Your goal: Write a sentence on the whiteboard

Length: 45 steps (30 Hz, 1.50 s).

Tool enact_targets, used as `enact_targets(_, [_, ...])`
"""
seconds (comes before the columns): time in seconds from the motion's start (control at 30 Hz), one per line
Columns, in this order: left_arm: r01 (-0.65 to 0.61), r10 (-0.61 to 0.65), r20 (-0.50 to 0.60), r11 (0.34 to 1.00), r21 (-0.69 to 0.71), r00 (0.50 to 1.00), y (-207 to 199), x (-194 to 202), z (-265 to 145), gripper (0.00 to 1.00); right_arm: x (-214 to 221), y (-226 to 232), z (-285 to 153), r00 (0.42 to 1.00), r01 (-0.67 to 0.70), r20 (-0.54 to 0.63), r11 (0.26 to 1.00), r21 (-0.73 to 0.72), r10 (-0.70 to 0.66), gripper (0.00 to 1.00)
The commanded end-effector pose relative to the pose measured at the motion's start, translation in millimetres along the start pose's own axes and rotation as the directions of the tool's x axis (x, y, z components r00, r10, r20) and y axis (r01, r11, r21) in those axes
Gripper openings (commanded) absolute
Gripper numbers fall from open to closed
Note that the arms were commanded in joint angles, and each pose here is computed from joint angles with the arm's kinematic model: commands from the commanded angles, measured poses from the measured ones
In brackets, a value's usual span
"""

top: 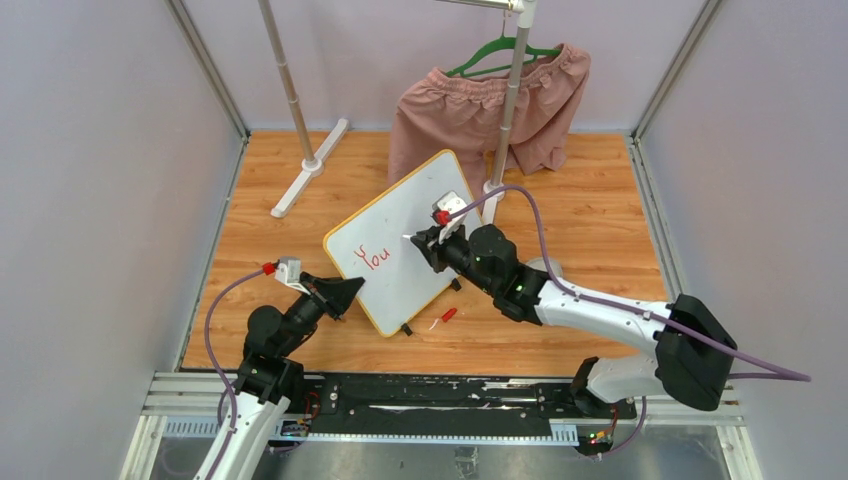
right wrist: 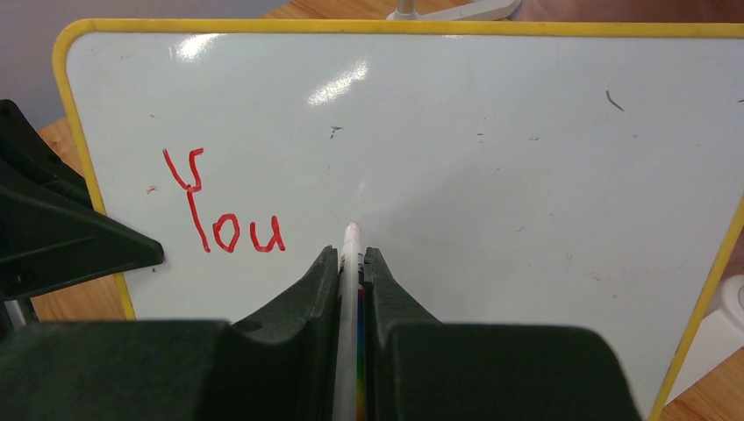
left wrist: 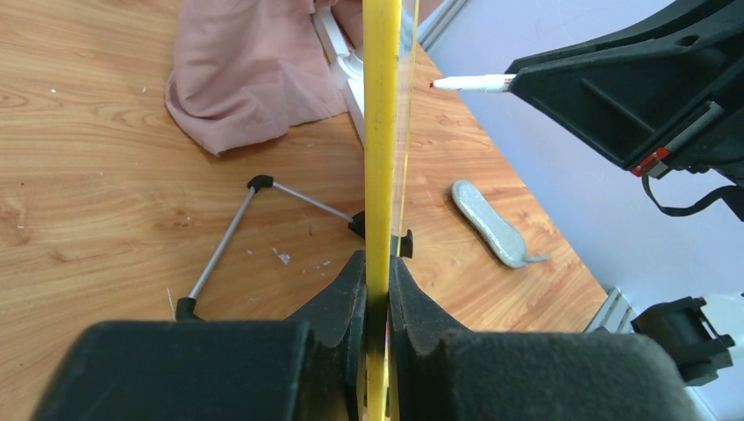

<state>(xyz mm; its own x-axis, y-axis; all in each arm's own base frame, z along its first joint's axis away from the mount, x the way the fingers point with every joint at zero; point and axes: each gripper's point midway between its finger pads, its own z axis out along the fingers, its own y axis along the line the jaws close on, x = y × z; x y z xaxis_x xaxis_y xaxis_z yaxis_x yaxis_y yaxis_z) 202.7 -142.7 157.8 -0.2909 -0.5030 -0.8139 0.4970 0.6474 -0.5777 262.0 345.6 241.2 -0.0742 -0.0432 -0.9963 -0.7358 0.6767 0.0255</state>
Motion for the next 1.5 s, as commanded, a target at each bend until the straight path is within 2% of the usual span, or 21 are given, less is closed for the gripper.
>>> enact_targets(0.0, [-0.033,0.03,-0.054,0.998,-0.048,0.998,21,25,-4,0.0,-16,5,9,0.999,-0.013,0.036,1.0,-0.022,0.013,0.0])
enact_targets(0.5, [-0.033,0.031,-0.055,0.999,-0.042,0.998,21,25,-4,0.0,-25,-1,9,0.997,-0.023,0.08,1.0,0.012,0.022,0.0])
enact_targets(0.8, [-0.033,0.031,-0.057,0.999,-0.04,0.998,20,25,-4,0.0,-21,-6,14,0.998,-0.015,0.068,0.999,0.039,0.012,0.0])
enact_targets(1.47, [-0.033,0.031,-0.057,0.999,-0.037,0.998,20,26,-4,0.0,-9,16,23,0.999,-0.03,0.029,0.997,-0.066,0.032,0.0])
